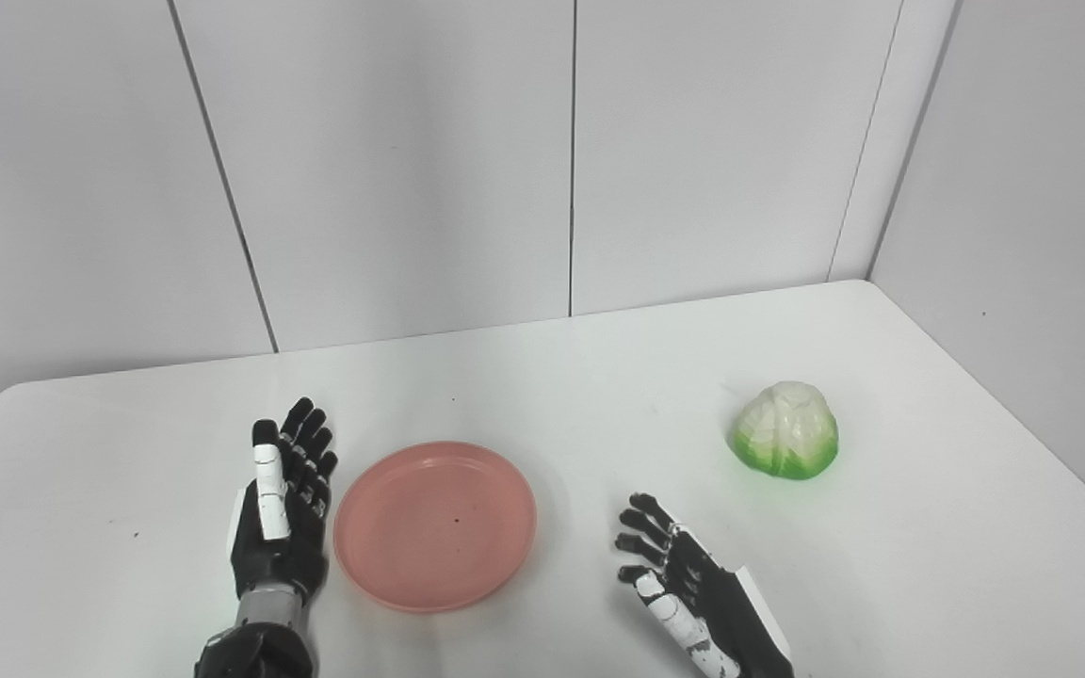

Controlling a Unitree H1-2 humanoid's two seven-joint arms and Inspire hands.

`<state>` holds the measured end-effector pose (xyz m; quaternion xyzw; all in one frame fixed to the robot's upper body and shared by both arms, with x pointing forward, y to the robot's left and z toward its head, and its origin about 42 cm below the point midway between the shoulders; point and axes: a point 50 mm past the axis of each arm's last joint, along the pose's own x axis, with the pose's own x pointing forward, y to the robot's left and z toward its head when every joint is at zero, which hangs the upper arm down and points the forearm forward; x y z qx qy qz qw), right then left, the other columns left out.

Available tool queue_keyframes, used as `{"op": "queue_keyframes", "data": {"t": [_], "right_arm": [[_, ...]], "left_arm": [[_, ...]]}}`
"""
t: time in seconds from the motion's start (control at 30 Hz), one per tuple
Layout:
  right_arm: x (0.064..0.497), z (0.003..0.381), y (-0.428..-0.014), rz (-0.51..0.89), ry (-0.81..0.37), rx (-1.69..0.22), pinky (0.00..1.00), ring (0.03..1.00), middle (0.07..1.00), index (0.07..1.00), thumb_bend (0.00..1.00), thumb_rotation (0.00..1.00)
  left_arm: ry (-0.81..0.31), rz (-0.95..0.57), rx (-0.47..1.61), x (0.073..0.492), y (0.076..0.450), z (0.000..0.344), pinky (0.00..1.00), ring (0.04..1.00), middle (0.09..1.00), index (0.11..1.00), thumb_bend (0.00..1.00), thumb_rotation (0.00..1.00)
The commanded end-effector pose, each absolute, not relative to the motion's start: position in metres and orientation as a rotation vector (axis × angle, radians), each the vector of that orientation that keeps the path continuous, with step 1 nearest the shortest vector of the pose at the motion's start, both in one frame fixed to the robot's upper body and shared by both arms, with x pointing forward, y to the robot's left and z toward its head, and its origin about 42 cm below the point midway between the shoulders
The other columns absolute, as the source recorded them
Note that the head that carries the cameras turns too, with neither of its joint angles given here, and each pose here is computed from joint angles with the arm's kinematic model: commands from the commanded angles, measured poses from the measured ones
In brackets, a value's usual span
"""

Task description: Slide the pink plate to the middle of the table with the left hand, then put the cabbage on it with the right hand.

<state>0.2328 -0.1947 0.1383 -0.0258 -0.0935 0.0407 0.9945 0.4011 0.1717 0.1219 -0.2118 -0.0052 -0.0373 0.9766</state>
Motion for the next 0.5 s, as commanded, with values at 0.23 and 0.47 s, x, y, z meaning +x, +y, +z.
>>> {"op": "queue_keyframes", "data": {"t": [0.23,0.47], "right_arm": [[0.261,0.217,-0.208,0.011,-0.453,-0.252,0.70,0.818,0.872,0.920,0.88,0.81],[0.296,0.277,-0.244,-0.054,-0.562,-0.504,0.70,0.837,0.897,0.917,0.89,0.85]], "left_arm": [[-0.004,-0.136,-0.420,0.400,0.152,0.126,0.95,0.954,0.937,0.864,0.91,0.86],[0.003,-0.147,-0.424,0.400,0.156,0.120,1.00,0.979,0.950,0.878,0.89,0.86]]}}
